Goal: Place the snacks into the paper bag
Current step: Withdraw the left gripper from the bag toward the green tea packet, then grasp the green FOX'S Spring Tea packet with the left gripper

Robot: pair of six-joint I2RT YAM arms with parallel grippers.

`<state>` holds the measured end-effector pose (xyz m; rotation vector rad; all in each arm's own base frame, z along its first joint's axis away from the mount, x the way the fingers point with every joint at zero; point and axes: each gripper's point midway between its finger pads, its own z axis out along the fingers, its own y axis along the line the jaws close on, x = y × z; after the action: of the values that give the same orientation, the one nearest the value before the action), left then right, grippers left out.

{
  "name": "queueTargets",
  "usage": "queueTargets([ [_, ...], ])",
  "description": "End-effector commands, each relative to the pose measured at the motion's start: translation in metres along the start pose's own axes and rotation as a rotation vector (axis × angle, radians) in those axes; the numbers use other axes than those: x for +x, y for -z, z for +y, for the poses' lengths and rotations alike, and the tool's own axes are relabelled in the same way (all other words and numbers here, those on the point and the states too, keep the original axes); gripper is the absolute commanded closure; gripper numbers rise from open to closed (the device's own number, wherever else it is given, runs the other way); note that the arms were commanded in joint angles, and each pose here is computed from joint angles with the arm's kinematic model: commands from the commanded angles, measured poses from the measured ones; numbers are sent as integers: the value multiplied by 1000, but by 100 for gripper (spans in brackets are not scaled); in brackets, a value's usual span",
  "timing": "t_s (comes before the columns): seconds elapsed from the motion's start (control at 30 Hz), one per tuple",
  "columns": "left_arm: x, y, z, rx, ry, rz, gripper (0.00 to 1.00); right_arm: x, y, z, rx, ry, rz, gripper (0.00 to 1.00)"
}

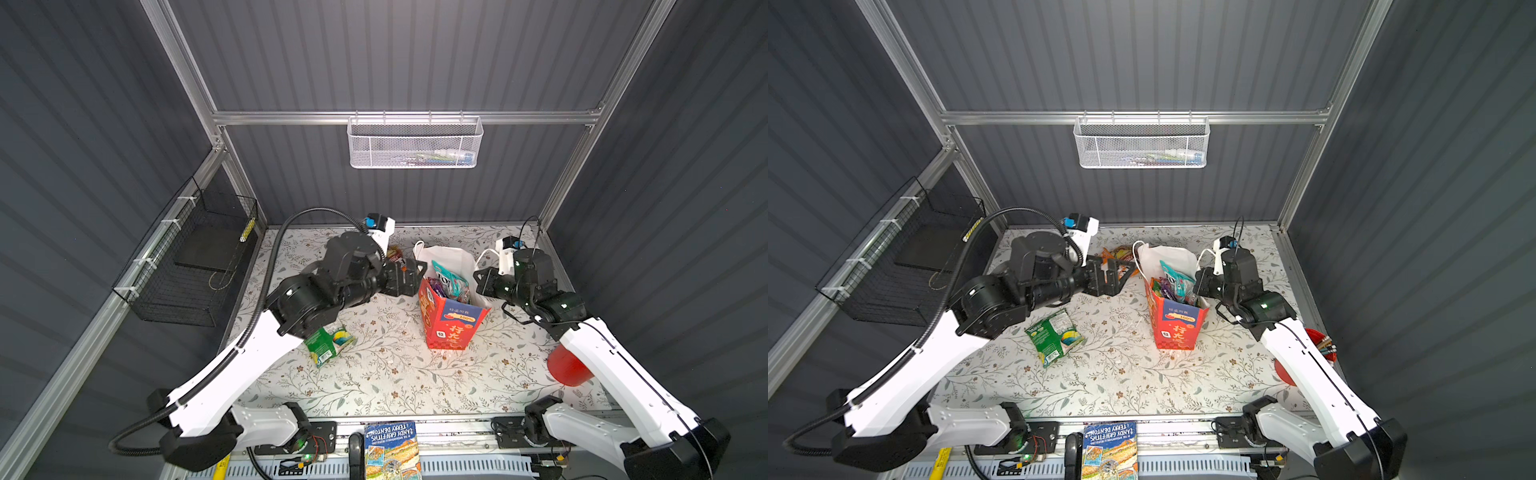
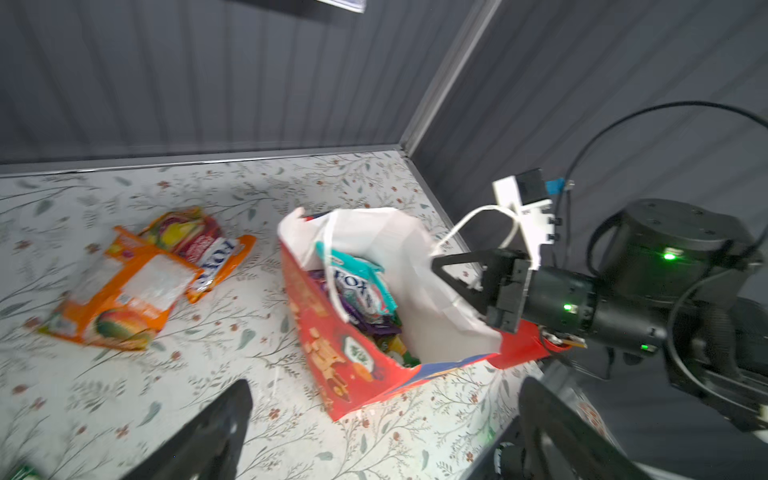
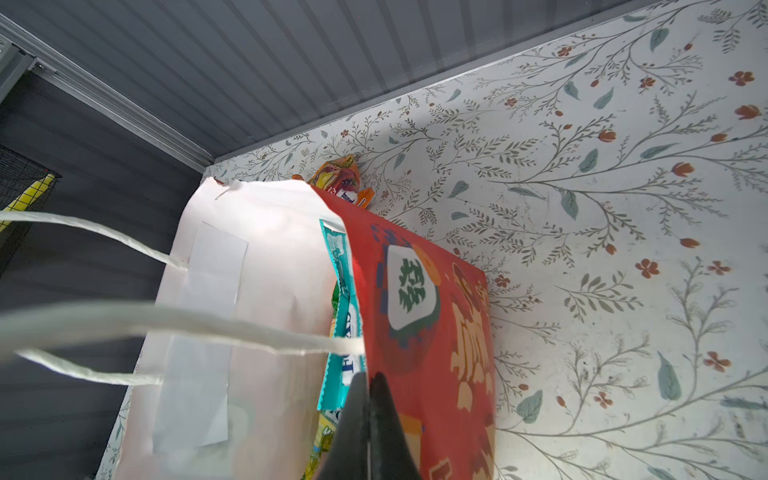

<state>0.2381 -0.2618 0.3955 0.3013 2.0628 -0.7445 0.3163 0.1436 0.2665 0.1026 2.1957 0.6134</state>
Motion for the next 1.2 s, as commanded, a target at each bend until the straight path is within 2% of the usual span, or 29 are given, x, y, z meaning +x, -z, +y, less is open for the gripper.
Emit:
queueTargets([
  [0.0,32,10,59,-235,72,-8,0,0,-4,1,-10,-2,-1,100],
  [0.13,93,14,100,-310,176,59,0,1,-5,1,-10,-3,5,100],
  [0.27,149,22,147,-447,308,113,0,2,-8,1,-11,-4,10,100],
  [0.57,232,13,222,-572,630,216,0,5,-11,3,-23,-6,25,100],
  [0.77,267,12,266,-679,807,252,0,3,-8,2,-19,1,17,100],
  [1.0,271,18,278,-753,798,255,0,3,-9,2,-16,2,16,100],
  [1.17,276,5,281,-733,817,258,1,5,-12,2,-17,1,25,100],
])
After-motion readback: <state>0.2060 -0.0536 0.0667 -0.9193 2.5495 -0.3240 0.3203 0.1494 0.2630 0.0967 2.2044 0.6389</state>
